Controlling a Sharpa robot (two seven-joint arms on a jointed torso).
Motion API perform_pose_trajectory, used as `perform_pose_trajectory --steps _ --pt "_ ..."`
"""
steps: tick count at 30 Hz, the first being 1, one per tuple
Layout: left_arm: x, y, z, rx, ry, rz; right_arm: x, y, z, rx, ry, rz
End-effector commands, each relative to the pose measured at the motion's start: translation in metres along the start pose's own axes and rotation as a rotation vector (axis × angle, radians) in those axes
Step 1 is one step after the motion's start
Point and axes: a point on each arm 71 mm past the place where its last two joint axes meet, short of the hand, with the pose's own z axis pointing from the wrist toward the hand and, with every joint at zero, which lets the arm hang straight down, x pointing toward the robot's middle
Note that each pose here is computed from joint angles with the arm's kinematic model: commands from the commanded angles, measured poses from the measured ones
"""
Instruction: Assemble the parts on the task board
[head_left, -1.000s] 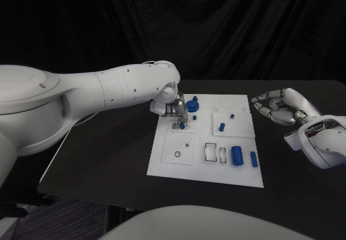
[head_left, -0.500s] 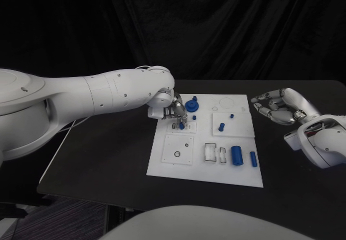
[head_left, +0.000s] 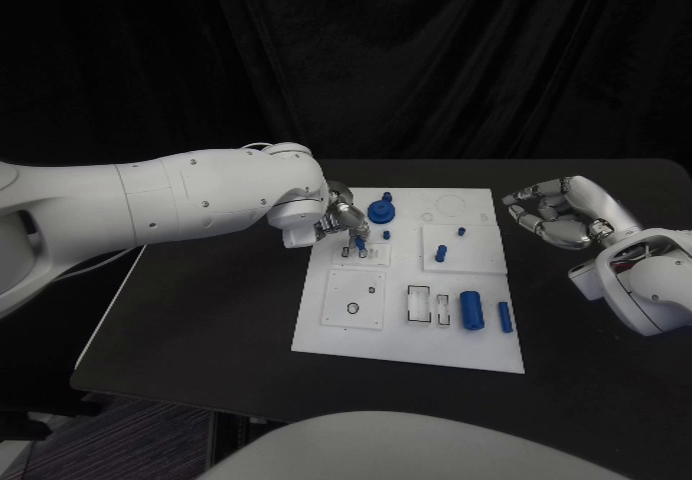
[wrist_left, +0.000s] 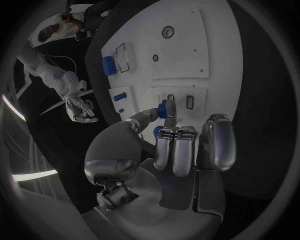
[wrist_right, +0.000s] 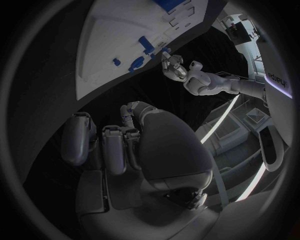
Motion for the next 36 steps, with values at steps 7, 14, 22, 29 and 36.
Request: perform_pose_trajectory --steps 7,14,22,29,36 --pt "-0.0014 0.0111 -0.0193 0.162 -0.304 -0.060 -0.001 -0.002 -0.001 0.016 -0.006 -0.001" --pt "0.0171 0.0250 -0.0220 0.225 -0.425 -0.062 0.000 -0.001 -0.001 0.013 -0.009 -0.002" --pt "0.0402 0.0332 -0.0133 0.255 -0.466 -0.063 -0.001 -0.002 -0.002 0.012 -0.015 -0.002" --pt "0.0553 0.0365 -0.0078 0.267 -0.461 -0.071 -0.001 -0.001 -0.002 0.010 -0.017 -0.003" --pt "0.0658 0.0388 -0.0038 0.268 -0.451 -0.078 -0.001 -0.001 -0.002 0.009 -0.017 -0.003"
